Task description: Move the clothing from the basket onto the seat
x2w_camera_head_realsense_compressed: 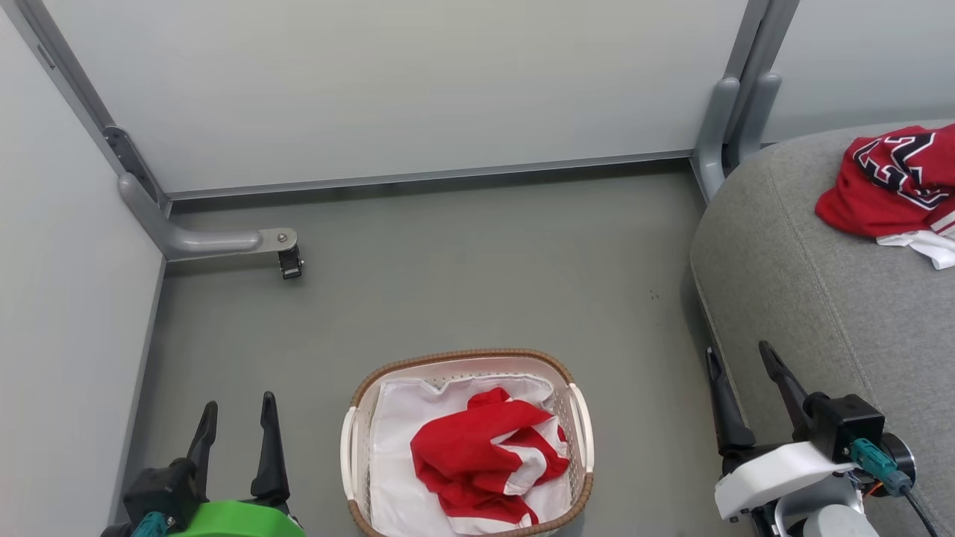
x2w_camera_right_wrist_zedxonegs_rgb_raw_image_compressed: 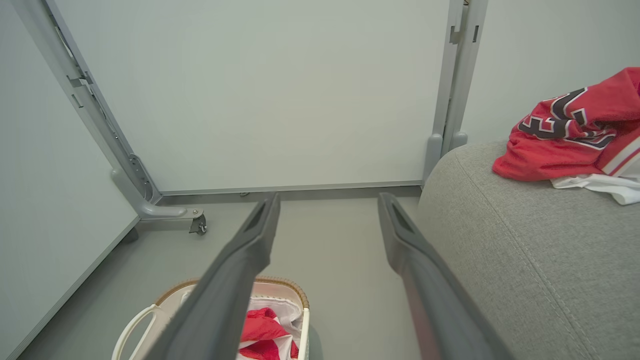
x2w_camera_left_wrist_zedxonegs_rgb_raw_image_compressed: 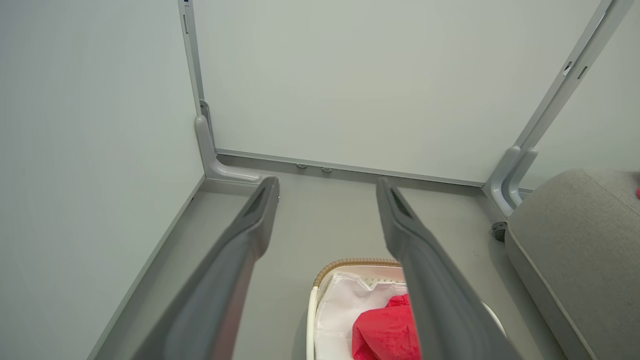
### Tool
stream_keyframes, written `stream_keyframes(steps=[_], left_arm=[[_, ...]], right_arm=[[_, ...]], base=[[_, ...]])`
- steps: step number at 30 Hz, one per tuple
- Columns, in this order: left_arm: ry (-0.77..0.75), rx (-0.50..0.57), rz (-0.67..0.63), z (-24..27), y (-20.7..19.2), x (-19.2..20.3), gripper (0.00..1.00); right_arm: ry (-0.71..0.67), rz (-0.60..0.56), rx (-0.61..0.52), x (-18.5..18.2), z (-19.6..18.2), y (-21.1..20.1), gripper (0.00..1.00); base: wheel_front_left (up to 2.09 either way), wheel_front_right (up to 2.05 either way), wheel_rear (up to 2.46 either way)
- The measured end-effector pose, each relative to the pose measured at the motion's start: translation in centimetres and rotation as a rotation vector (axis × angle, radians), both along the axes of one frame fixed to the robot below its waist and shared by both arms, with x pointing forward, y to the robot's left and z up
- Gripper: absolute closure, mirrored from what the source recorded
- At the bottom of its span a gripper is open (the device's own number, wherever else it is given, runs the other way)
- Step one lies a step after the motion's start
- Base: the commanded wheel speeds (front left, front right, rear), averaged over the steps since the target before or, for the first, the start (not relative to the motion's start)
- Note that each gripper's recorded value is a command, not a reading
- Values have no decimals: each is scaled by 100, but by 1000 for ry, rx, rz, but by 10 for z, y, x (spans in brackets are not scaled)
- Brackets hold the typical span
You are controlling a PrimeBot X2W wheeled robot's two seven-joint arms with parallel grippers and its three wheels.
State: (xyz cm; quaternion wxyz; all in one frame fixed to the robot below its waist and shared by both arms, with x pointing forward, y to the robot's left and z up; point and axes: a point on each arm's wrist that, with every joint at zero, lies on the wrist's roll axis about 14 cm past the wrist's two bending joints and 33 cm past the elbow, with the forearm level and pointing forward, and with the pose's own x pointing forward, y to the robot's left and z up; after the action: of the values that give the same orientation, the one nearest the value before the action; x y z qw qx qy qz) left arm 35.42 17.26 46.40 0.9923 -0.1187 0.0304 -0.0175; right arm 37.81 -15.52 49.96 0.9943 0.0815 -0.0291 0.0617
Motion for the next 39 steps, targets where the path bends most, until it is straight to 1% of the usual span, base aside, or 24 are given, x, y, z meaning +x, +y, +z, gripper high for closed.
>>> stream_keyframes(steps=[8, 30, 34, 39], left_arm=[[7, -6, -1, -3, 0, -4, 0], [28, -2, -20, -12, -4, -5, 0], [16, 29, -99, -8, -25, 9, 0], [38, 97, -280, -15, -72, 30, 0]], right_arm=[[3, 20, 5, -5, -1, 7, 0], [21, 18, 7, -6, -6, 6, 0], [19, 10, 0, 0, -6, 3, 0], [22, 7, -5, 12, -8, 2, 0]], base=[[0, 0, 0], [0, 0, 0], [0, 0, 0], [0, 0, 0]])
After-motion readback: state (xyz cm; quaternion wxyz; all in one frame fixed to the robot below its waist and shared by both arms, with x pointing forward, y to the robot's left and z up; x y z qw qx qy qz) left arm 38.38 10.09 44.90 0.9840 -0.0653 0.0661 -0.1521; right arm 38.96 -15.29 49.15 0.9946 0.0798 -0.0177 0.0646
